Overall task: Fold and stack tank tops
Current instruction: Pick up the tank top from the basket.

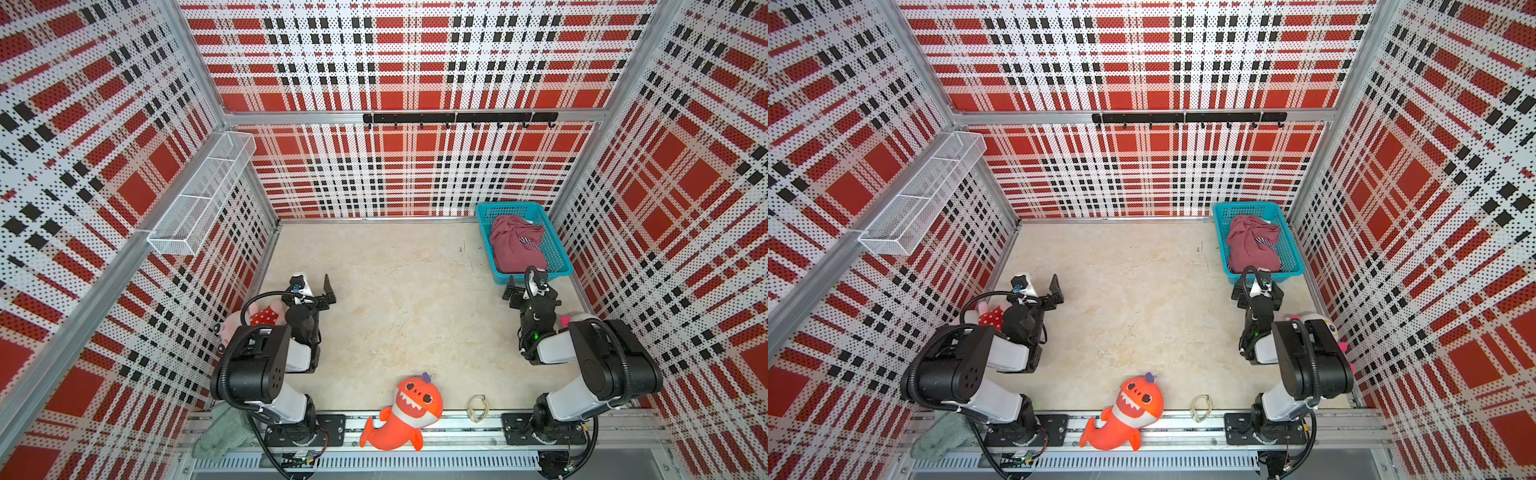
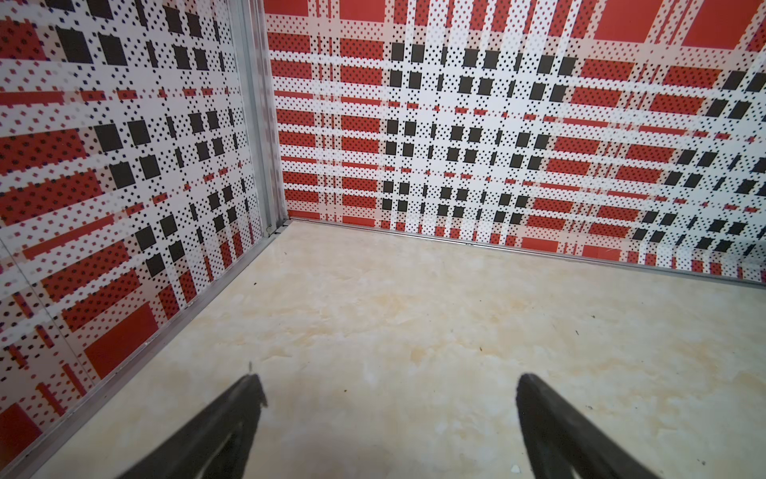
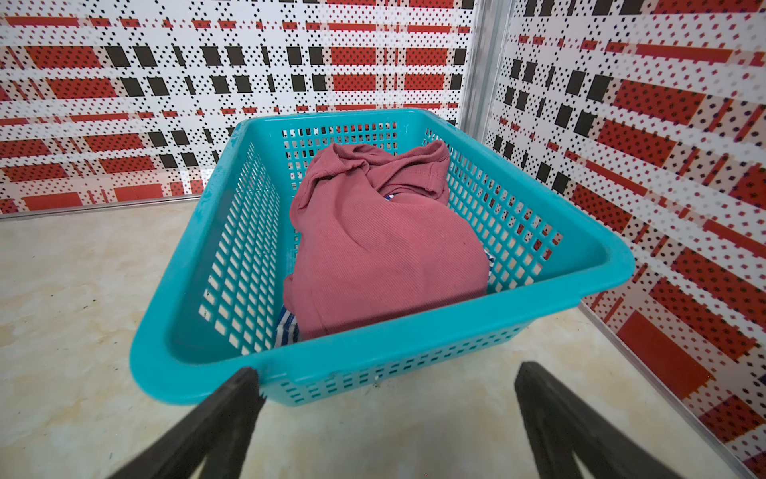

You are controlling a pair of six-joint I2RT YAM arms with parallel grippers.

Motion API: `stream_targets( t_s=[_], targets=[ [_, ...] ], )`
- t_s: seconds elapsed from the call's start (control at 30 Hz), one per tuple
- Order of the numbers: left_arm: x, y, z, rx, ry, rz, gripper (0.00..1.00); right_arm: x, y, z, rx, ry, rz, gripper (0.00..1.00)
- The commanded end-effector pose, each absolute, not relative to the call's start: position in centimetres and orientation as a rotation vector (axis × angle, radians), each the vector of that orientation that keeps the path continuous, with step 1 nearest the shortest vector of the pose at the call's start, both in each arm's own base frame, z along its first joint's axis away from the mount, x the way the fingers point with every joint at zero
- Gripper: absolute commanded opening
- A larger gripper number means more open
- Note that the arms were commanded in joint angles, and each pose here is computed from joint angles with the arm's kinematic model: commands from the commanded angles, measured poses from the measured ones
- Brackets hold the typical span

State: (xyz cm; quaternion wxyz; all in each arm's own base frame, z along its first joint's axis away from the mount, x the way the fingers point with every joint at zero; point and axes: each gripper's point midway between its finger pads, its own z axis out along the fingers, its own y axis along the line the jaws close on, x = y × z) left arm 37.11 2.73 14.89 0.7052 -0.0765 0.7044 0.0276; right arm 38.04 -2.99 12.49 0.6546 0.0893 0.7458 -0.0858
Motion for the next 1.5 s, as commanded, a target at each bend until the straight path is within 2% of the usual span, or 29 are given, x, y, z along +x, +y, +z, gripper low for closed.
stream_targets(
  t_s=[0.0,0.57,0.73,0.83,0.93,1.1,1.27,1.47],
  targets=[
    [37.4,3.1,15.9,-0.169,1.529,0.079,0.98,38.5,-2.7,13.2,0.191,1.669,-0.184,1.00],
    [37.4,3.1,15.8,-0.170,1.531,0.078,0.98,38.4,-2.8,13.2,0.191,1.667,-0.175,1.00],
    [36.2,4.2,20.6,-0.365,1.480,0.236,0.98,38.1,-3.9,17.6,0.271,1.673,-0.204,1.00],
    [36.2,2.2,24.8,-0.469,1.447,0.078,0.99,37.8,-3.9,21.6,0.317,1.685,-0.171,1.00],
    [37.3,-0.4,28.3,-0.452,1.515,0.102,0.99,38.2,-4.3,25.2,0.343,1.736,-0.188,1.00],
    [40.9,-3.1,29.1,-0.246,1.734,0.168,0.98,41.8,-3.8,25.9,0.232,1.991,-0.181,1.00],
    [42.9,-6.2,26.1,-0.124,1.848,-0.038,0.98,46.1,-3.6,25.6,0.175,2.110,-0.199,1.00],
    [45.0,-5.7,24.4,-0.096,1.934,-0.100,0.98,51.8,-3.1,22.5,0.130,2.227,-0.175,0.99]
  ],
)
